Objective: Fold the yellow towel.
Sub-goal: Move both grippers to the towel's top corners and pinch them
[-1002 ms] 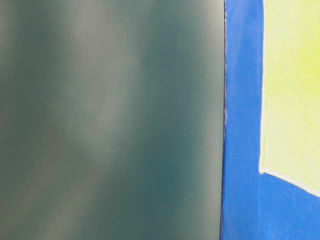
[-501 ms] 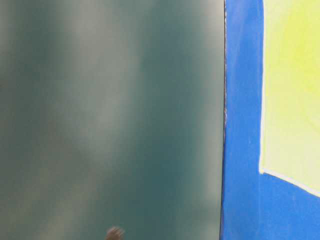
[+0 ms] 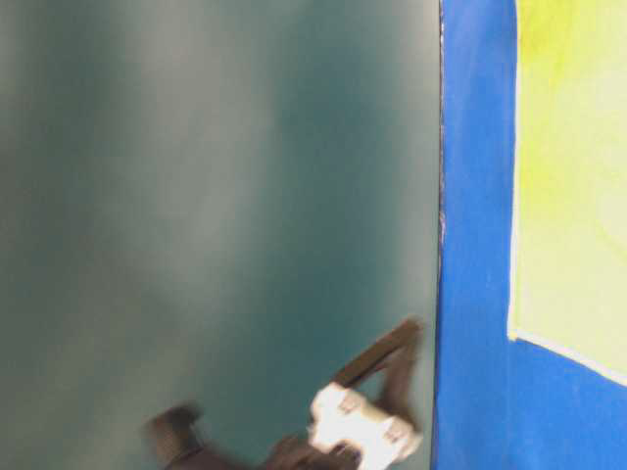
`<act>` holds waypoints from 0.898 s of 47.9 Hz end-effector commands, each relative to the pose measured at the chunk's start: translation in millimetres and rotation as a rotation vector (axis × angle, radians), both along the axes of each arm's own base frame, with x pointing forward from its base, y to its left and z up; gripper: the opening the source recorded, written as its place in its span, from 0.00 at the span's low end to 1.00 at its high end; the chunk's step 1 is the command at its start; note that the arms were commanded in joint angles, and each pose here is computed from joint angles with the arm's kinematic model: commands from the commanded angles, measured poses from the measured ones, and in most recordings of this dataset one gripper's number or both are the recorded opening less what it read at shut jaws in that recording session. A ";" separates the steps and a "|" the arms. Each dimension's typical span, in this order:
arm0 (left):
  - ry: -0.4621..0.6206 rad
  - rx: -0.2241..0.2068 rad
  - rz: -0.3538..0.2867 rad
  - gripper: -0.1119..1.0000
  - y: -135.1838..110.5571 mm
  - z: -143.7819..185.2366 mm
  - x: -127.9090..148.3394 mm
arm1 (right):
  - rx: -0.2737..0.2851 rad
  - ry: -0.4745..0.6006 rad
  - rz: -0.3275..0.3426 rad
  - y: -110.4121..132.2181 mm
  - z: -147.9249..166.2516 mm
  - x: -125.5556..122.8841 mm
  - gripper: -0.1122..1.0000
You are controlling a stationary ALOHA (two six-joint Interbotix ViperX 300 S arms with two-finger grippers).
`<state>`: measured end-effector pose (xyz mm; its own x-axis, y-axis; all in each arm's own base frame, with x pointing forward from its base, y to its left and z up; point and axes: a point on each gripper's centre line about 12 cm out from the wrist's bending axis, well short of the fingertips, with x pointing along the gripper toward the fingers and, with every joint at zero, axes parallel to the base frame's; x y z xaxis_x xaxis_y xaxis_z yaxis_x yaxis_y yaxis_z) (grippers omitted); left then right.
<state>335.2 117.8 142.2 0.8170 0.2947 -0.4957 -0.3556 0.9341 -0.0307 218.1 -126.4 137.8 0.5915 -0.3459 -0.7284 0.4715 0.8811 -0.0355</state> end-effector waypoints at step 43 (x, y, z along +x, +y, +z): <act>0.210 -0.075 0.029 0.11 22.1 -68.5 23.5 | 0.047 0.099 -0.031 -19.4 -43.8 5.7 0.12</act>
